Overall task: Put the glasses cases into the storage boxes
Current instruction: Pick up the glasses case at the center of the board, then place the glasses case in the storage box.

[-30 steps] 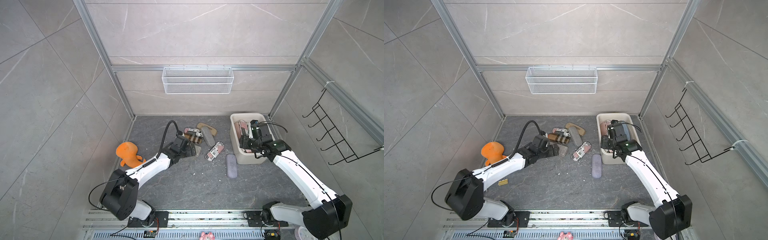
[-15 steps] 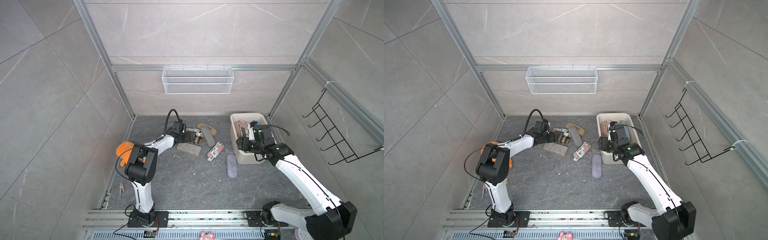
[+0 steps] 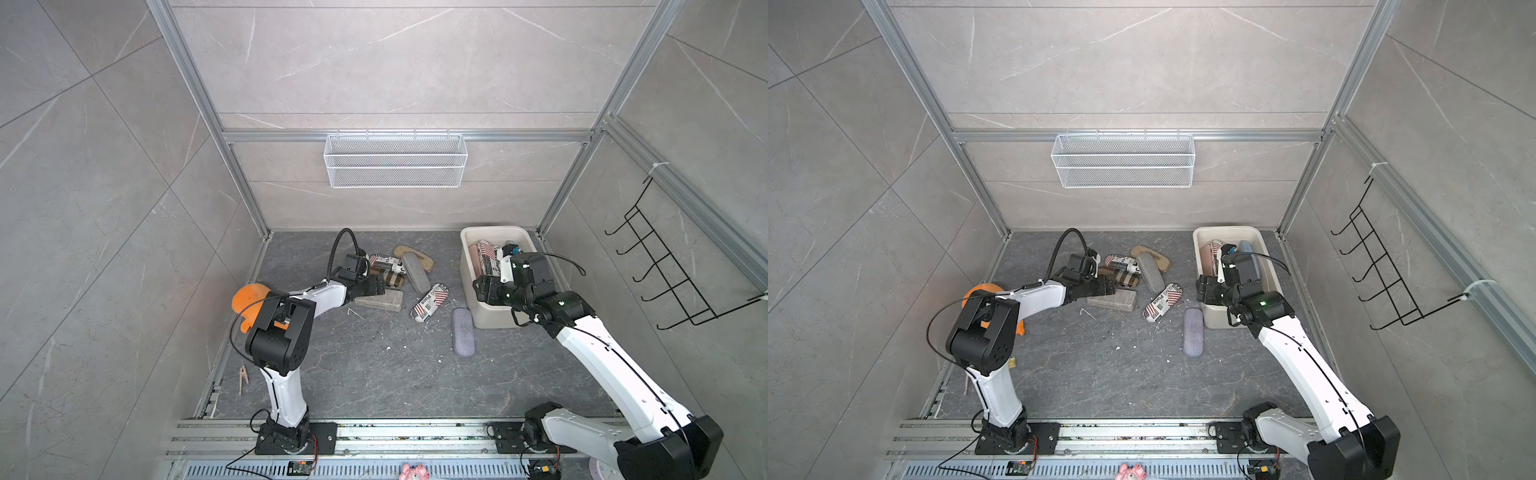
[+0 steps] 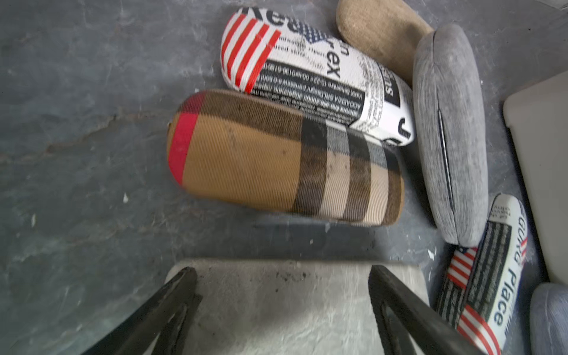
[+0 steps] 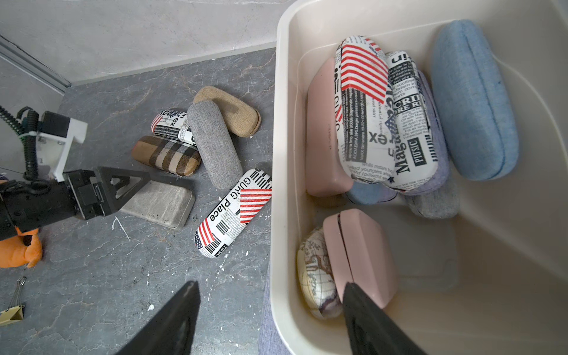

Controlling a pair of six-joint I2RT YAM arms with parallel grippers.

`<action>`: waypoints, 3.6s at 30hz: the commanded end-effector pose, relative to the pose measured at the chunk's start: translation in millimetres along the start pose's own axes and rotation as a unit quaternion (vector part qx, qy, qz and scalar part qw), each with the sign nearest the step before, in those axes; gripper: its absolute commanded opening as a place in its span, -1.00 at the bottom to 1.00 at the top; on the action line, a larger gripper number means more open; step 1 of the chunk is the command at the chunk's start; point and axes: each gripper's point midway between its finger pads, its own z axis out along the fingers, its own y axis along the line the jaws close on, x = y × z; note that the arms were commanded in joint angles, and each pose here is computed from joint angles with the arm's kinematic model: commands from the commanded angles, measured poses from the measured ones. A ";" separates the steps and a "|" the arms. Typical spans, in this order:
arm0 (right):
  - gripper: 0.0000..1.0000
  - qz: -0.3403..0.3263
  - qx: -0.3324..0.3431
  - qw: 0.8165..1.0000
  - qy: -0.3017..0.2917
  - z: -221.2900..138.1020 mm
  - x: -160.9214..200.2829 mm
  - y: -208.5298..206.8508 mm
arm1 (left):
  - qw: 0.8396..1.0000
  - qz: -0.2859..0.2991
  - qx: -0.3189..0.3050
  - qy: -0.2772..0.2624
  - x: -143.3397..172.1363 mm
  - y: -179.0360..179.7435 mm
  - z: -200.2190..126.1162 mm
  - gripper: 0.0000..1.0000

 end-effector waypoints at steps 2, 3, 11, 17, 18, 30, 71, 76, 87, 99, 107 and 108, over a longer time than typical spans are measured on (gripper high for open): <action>0.52 0.002 -0.015 1.000 0.001 -7.4 2.5 6.3 | 1.000 -0.018 0.014 0.021 33.6 -9.6 -20.6 0.80; 0.52 0.002 -0.015 1.000 0.000 -7.7 2.2 6.0 | 0.999 -0.022 0.012 0.025 39.6 -11.0 -24.2 0.79; 0.52 0.003 -0.017 1.000 -0.002 -5.9 2.1 6.6 | 0.999 0.001 -0.002 0.047 81.8 -30.6 -44.4 0.80; 0.57 0.005 -0.021 1.000 0.000 -2.3 3.8 8.1 | 0.996 0.048 -0.057 0.055 67.9 -27.4 -61.3 0.88; 0.59 0.005 -0.021 1.000 0.000 -1.4 4.2 8.1 | 0.994 0.056 -0.069 0.062 66.9 -24.9 -59.8 0.88; 1.00 -0.006 -0.032 0.999 0.019 -0.3 9.2 13.4 | 0.962 0.194 -0.111 0.156 91.5 -28.5 -19.5 0.97; 0.76 0.022 -0.190 0.981 -0.011 1.8 -22.0 95.5 | 0.992 0.005 -0.040 -0.122 111.1 -31.6 -171.8 0.24; 0.65 -0.025 -0.213 0.977 0.004 5.2 -9.3 132.4 | 0.984 -0.047 -0.043 -0.166 108.7 -16.1 -180.6 0.24; 0.52 -0.039 -0.270 0.962 0.021 11.8 5.7 200.3 | 0.970 -0.096 0.037 -0.221 102.0 -26.9 -185.7 0.24; 0.41 -0.061 -0.326 0.941 0.070 32.5 37.3 277.5 | 0.957 -0.069 0.155 -0.235 94.4 -67.5 -193.3 0.26; 0.32 -0.057 -0.321 0.942 0.087 57.9 50.5 301.4 | 0.955 -0.063 0.158 -0.244 90.7 -68.8 -199.9 0.26; 0.27 -0.058 -0.321 0.941 0.089 59.4 52.5 303.7 | 0.955 -0.063 0.158 -0.243 90.8 -69.0 -199.6 0.26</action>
